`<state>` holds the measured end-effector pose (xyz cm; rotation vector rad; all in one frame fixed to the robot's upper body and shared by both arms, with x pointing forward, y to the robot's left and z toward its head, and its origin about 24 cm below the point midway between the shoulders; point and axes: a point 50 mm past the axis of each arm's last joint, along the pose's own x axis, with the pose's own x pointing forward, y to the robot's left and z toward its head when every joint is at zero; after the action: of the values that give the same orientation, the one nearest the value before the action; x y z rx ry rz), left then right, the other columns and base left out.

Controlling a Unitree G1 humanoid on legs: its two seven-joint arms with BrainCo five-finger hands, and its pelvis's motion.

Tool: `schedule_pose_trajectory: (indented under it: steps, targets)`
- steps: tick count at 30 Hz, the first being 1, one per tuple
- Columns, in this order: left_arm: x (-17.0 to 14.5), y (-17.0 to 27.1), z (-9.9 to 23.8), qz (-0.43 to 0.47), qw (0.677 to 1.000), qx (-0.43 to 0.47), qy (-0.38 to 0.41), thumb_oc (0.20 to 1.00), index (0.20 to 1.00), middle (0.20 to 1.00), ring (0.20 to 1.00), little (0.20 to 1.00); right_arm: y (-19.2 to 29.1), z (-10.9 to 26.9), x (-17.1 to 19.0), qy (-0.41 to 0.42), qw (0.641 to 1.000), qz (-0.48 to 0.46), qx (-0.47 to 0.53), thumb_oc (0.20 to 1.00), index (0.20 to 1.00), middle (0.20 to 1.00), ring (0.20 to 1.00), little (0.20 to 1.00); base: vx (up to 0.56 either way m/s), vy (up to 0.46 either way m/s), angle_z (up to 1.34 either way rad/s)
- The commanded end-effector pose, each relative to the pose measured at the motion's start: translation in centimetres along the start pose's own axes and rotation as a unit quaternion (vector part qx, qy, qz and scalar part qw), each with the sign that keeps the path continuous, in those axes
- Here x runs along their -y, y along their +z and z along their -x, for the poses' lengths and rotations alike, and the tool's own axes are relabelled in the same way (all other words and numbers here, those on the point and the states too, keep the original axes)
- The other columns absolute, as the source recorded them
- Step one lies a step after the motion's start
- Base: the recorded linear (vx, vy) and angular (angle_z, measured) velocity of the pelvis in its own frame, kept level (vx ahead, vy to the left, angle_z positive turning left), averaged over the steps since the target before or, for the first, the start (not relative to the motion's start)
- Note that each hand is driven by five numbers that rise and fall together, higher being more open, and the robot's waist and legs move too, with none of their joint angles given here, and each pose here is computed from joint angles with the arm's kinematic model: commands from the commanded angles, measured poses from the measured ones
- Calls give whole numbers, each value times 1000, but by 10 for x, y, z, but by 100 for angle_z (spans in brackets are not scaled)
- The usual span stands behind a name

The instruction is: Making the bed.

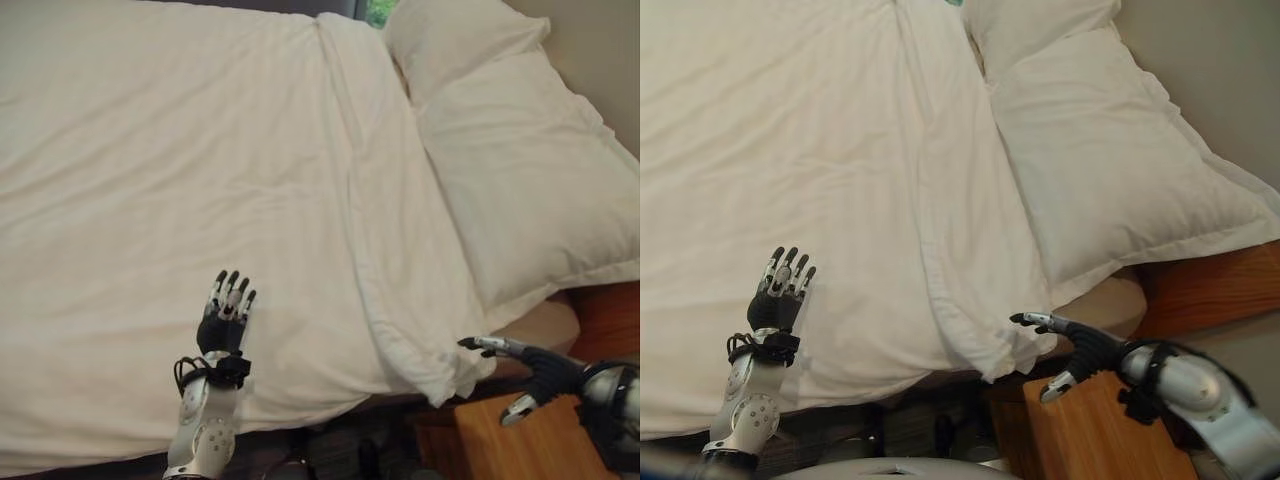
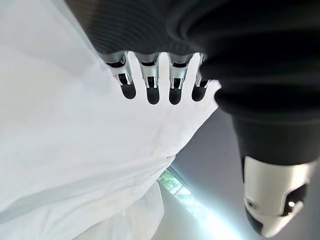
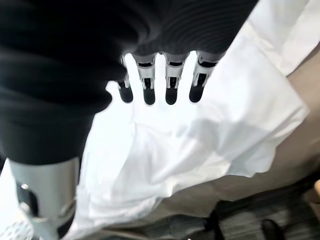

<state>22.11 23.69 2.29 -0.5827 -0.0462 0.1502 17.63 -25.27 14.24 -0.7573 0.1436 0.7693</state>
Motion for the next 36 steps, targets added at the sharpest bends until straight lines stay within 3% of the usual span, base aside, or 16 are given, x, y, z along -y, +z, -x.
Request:
schedule_pose_trajectory:
  steps: [1,5,8,10,11,13,14,15,16,20,28,36]
  targets:
    - [-3,19,-3,-11,999,36,-24,1000,1000,1000,1000,1000,6,13,24,-98,991,-65,70,1000,1000,1000,1000,1000,13,30,-25]
    - [-9,21,5,-6,999,40,-14,1000,1000,1000,1000,1000,-8,30,49,-233,963,-101,93,1000,1000,1000,1000,1000,21,38,-33]
    - [-7,15,6,3,999,32,-13,1000,1000,1000,1000,1000,-35,14,39,-306,915,-226,137,1000,1000,1000,1000,1000,5,33,-15]
    - [-7,14,6,2,1000,29,-11,1000,1000,1000,1000,1000,-40,2,30,-295,903,-270,156,1000,1000,1000,1000,1000,-10,16,-9]
    - [-3,8,4,12,1000,19,-14,1000,1000,1000,1000,1000,-50,-31,5,-286,847,-401,201,1000,1000,1000,1000,1000,0,0,0]
    - [-1,4,3,17,1000,12,-11,1000,1000,1000,1000,1000,-50,-55,-8,-271,814,-464,221,1000,1000,1000,1000,1000,-7,10,-2]
    - [3,0,1,21,1000,5,-11,1000,1000,1000,1000,1000,-47,-79,-20,-260,759,-541,252,539,539,539,539,539,0,0,0]
    - [3,0,1,21,1000,5,-11,1000,1000,1000,1000,1000,-47,-79,-20,-260,759,-541,252,360,360,360,360,360,0,0,0]
    - [9,-3,-2,25,1000,1,-15,1000,1000,1000,1000,1000,-33,-107,-29,-230,732,-581,272,200,200,200,200,200,-11,11,3]
    - [17,-6,-7,27,999,-4,-29,1000,1000,1000,1000,1000,-14,-132,-33,-186,734,-589,281,200,200,200,200,200,-10,-1,4]
    - [30,-16,-13,33,998,-24,-44,1000,1000,1000,1000,1000,19,-169,-37,-137,690,-639,310,200,200,200,200,200,-27,-12,10]
    - [31,-20,-15,30,998,-33,-44,1000,1000,1000,1000,1000,-9,-188,-58,-169,656,-697,235,200,200,200,200,200,-44,-18,12]
